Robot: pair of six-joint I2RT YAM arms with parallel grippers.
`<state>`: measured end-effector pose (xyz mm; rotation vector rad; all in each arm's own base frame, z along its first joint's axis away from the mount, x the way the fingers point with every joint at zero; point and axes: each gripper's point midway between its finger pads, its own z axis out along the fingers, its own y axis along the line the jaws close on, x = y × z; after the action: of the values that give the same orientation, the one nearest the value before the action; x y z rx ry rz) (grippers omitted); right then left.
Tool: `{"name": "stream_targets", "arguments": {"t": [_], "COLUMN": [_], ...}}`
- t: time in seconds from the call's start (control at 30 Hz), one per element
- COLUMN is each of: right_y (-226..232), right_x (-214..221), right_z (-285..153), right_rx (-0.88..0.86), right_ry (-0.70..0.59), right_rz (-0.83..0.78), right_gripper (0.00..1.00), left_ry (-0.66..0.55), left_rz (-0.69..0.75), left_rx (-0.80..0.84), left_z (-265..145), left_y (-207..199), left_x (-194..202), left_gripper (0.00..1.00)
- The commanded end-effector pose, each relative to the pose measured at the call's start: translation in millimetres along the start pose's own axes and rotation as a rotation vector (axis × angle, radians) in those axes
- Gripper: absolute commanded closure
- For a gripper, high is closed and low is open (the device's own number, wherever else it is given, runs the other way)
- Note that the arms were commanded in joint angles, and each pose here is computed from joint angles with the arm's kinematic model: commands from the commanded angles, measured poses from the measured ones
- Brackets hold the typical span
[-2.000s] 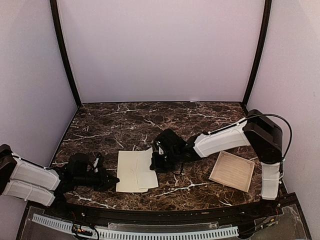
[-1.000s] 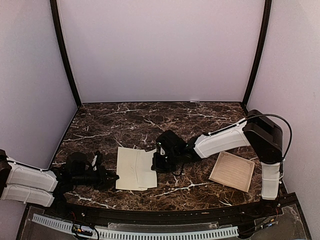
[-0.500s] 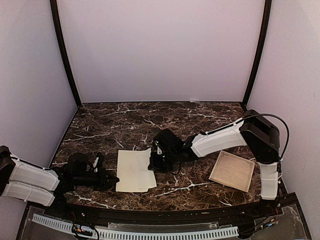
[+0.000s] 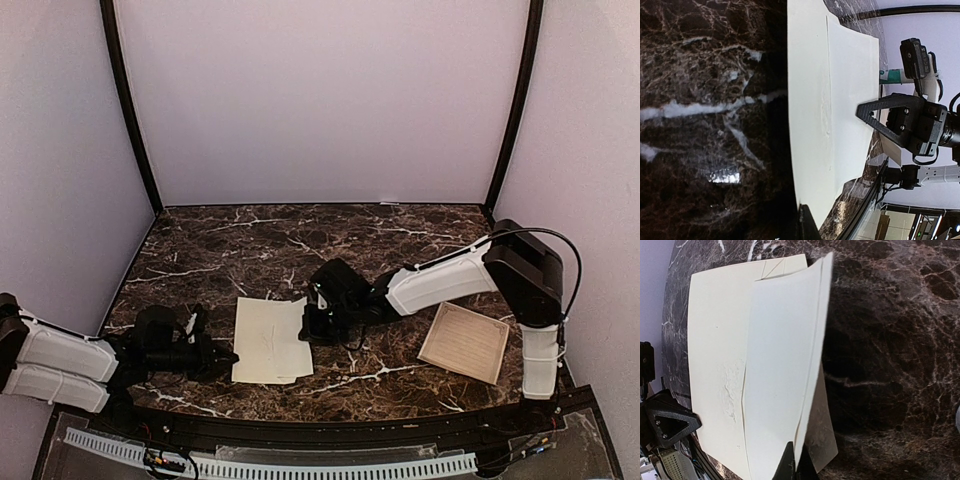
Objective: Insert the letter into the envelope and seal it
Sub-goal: Place the letter in the envelope.
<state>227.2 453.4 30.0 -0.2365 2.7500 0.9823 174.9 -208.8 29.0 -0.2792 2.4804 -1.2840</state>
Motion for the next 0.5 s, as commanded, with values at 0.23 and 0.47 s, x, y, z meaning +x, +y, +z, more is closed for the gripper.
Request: {"name": "stream_targets", "arguments": {"t": [0.23,0.47], "right_y": [-22,-24], "right_x": [14,17], "right_z": [4,4], "right_rx": [0.055,0.058], "right_ry": [0.051,0.063], "right_rz": [0.055,0.048], "right_gripper": [1.00,1.00], "left_ry": [0.032,0.039], "left_rz": [0.047,0.077], "left_rx": [0.050,0.039], "left_z": [4,16], "left_y": [-10,-16], "left_x": [2,-7], "left_gripper": [0.71,0.64]}}
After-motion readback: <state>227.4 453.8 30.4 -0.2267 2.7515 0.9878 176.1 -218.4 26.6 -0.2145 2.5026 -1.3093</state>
